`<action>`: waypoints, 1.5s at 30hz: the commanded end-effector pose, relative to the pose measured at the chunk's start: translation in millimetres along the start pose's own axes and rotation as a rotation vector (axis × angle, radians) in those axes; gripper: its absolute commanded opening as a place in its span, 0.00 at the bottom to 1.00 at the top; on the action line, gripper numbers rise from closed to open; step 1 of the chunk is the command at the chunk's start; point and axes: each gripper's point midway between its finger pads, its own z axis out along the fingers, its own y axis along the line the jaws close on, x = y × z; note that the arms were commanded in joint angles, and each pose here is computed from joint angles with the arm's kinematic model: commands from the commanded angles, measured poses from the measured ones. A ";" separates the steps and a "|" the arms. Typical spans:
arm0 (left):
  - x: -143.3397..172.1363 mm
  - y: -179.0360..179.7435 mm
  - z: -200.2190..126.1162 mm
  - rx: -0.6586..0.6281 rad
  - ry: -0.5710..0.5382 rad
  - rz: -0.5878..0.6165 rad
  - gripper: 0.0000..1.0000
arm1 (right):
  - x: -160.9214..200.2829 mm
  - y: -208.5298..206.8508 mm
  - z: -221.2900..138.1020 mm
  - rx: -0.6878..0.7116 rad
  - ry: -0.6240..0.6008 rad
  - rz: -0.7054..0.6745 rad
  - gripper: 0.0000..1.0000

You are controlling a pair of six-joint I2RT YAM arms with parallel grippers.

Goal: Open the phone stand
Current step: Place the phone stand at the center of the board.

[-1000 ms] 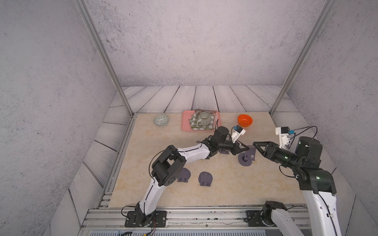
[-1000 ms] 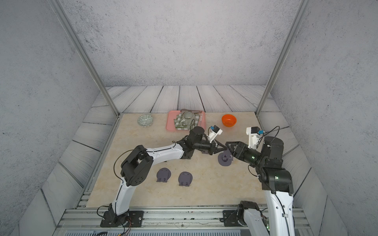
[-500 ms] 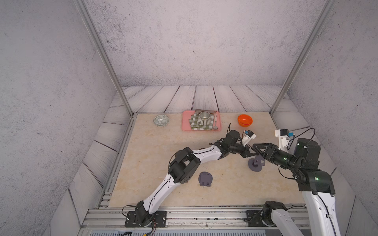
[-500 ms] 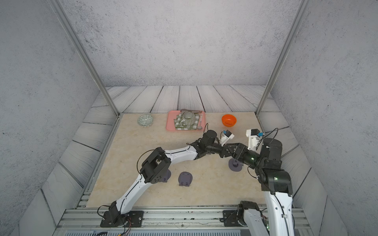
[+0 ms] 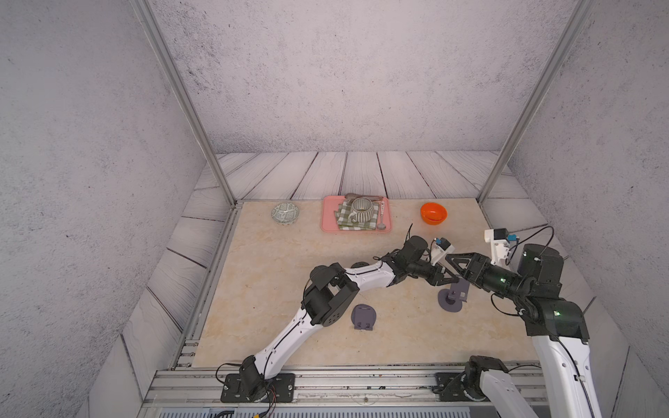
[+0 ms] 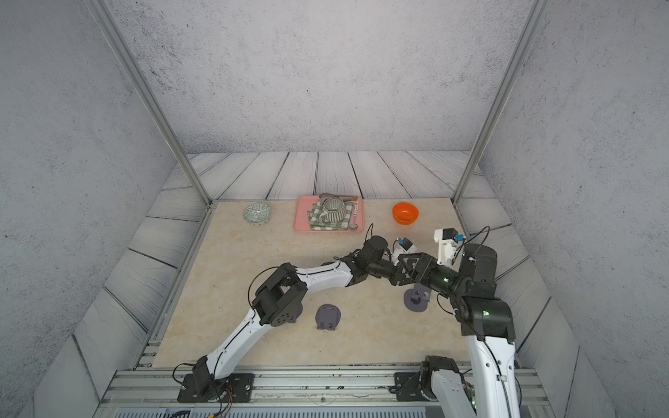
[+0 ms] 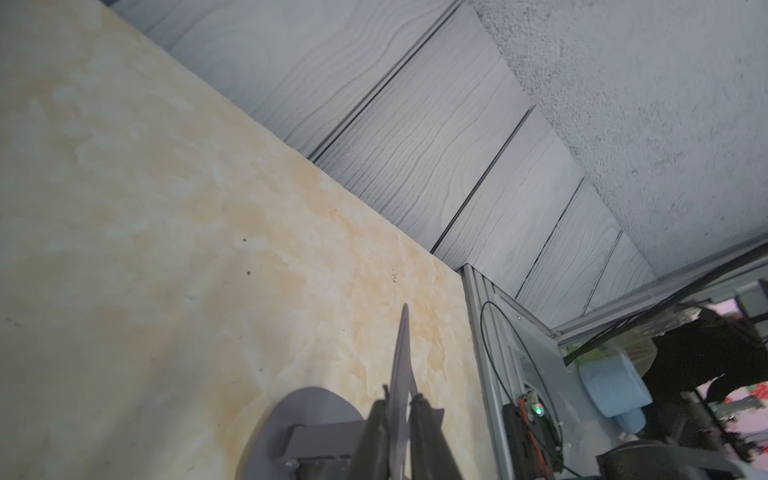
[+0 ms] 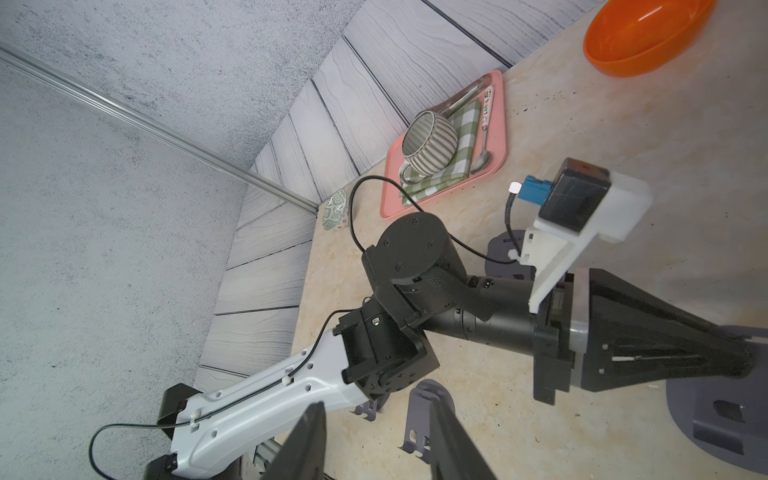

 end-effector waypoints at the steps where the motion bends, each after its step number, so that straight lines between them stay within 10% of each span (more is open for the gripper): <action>1: -12.3 -6.9 -6.3 -0.002 -0.014 0.024 0.30 | -2.4 7.2 -2.9 -0.024 -0.009 -0.009 0.44; 15: -72.3 18.5 -125.4 -0.181 -0.049 -0.072 0.50 | -4.6 11.3 -1.1 -0.041 -0.004 -0.025 0.45; 24: -38.4 86.3 -209.8 -0.374 0.017 -0.261 0.50 | 6.7 -6.5 13.8 -0.041 0.037 0.006 0.47; 45: 13.9 151.2 -192.1 -0.383 0.069 -0.382 0.50 | 6.0 -30.0 46.3 -0.063 0.099 0.020 0.50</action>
